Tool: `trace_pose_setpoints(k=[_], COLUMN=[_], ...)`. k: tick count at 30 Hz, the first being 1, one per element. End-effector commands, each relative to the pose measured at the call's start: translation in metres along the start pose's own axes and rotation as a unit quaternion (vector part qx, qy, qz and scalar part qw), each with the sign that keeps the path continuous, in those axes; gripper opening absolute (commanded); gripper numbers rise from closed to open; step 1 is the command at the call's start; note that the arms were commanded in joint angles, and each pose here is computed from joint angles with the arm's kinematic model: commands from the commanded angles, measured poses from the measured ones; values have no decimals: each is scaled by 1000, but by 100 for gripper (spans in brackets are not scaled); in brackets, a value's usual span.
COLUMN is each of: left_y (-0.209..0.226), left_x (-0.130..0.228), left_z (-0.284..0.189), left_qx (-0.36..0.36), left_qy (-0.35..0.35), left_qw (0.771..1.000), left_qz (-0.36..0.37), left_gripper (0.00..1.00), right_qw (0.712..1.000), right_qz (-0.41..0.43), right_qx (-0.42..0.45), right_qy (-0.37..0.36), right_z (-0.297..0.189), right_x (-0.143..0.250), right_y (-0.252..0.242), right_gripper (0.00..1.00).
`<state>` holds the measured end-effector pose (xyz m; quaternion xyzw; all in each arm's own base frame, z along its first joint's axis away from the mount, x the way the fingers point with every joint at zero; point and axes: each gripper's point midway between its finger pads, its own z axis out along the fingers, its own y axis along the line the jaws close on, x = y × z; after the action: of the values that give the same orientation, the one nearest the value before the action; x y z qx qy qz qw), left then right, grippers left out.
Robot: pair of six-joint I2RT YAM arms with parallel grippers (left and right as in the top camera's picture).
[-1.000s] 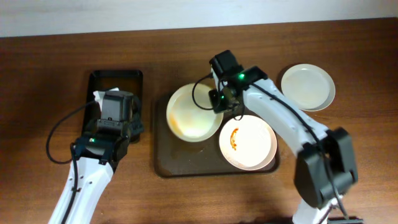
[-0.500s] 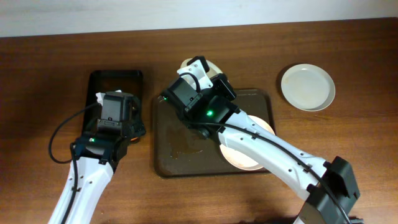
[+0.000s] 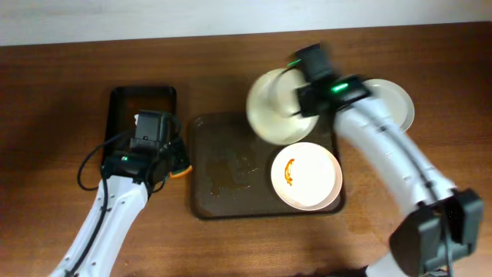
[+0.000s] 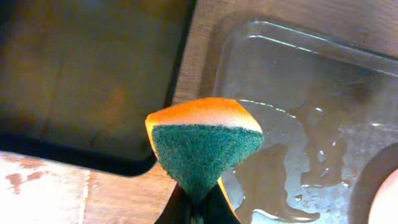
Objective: Clean dirty plates on tray and stack at the side
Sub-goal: 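Carry the scrubbed plate with the right gripper onto the right-side plate, then reach the right gripper to the last white plate's rim and grasp it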
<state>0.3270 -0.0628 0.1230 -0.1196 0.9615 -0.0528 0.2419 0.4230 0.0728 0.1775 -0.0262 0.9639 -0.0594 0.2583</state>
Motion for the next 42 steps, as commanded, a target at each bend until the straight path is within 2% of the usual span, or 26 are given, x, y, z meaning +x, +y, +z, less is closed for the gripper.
trace_pose_setpoints(k=[1,4,6,9,13,14,15,17,20,22,25,27,29,32,36,38,40,42], left_y=[-14,-19,-20,-19,-19,-19,-19,-19,-20,-20,-23,-24,-24,-25,-28,-28,-28,-28], left_x=[-1,-8,-10,-8,-8,-8,-8,-9,-8,-8,-7,-7,-8,-8,-6,-5,-5,-5], left_z=[10,12,12,12,12,12,12,12,12,12,12,12,12,12,11,11,11,11], left_qx=[33,44,46,44,44,44,44,45,48,48,52,55,57,58,69,68,67,67], left_qy=[10,-2,-6,-1,-1,-1,-1,-3,-1,-1,1,2,-2,0,5,6,8,8], left_qw=[999,999,999,999,999,999,999,999,999,999,999,998,998,998,998,998,998,998], left_qz=[2,2,2,2,2,2,2,2,2,2,3,3,3,3,3,3,3,3], left_gripper=[0,0,0,0,0,0,0,0,0,0,0,0,0,0,0,0,0,0], right_qw=[984,957,934,926,928,928,928,929,913,896,899,911,923,948,977,980,979,969], right_qz=[148,286,353,375,370,370,369,359,356,304,290,250,206,94,-55,-85,-127,-143], right_qx=[-99,-54,-27,-15,-18,-21,-27,-84,-195,-321,-312,-304,-275,-197,-51,-20,-35,-123], right_qy=[11,24,35,40,39,46,47,40,44,46,105,126,174,233,200,181,155,163], right_z=[-6,13,29,61,105,112,114,112,99,70,35,3,-8,7,47,59,73,72], right_x=[-3,29,51,61,60,62,62,53,44,38,53,59,75,106,119,122,120,128], right_y=[-66,-184,-232,-257,-260,-258,-255,-237,-201,-154,-122,-97,-69,-31,-12,-8,-4,18], right_gripper=[4,4,4,4,4,4,9,51,64,66,64,64,64,68,92,97,98,92])
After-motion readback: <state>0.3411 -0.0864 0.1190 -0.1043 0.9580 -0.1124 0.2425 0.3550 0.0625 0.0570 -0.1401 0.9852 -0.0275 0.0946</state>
